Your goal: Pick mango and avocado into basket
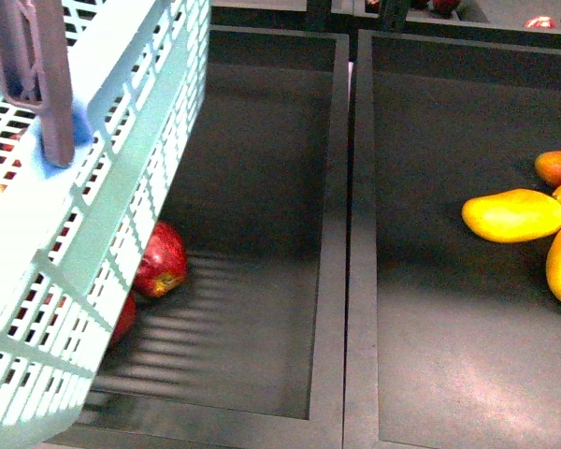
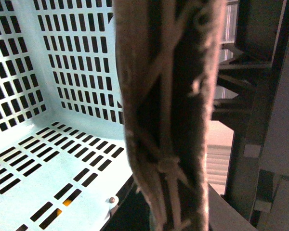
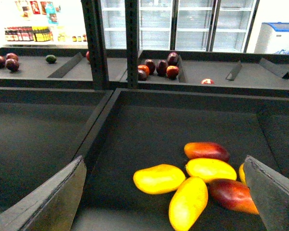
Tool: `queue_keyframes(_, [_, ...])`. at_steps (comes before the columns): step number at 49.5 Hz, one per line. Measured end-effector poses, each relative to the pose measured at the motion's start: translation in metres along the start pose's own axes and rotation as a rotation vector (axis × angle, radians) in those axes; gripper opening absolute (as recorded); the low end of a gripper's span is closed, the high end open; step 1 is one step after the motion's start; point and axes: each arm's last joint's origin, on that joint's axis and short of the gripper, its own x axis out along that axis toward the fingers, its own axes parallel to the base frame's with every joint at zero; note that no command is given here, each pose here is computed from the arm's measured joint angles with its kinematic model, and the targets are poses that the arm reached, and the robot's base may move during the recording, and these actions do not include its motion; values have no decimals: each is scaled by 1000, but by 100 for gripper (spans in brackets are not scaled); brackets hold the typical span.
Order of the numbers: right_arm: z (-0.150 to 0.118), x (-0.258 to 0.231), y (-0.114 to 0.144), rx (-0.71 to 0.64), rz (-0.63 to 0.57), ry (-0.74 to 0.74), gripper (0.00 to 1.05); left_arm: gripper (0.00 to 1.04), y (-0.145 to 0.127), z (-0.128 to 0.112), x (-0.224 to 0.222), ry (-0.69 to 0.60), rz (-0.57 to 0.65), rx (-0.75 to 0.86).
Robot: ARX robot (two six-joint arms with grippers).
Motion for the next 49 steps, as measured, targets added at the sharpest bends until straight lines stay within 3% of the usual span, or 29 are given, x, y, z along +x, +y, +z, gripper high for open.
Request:
queue_keyframes(24, [0, 0, 0, 0, 0, 0, 97, 9, 0, -2, 0, 7, 2, 22])
queue_keyframes(27, [0, 0, 0, 0, -1, 0, 97, 9, -2, -5, 5, 58, 26, 246])
queue_keyframes(33, [0, 0, 0, 0, 0, 0, 97, 9, -17, -15, 30, 264, -30, 918])
queue_keyframes(37, [0, 0, 0, 0, 0, 0, 97, 9, -23, -21, 45, 396, -94, 1156])
queue_keyframes(42, [0, 0, 0, 0, 0, 0, 97, 9, -24, -33, 57, 529, -159, 1273])
queue_keyframes(49, [0, 0, 0, 0, 0, 0, 97, 9, -13, -49, 71, 646, -170, 1313])
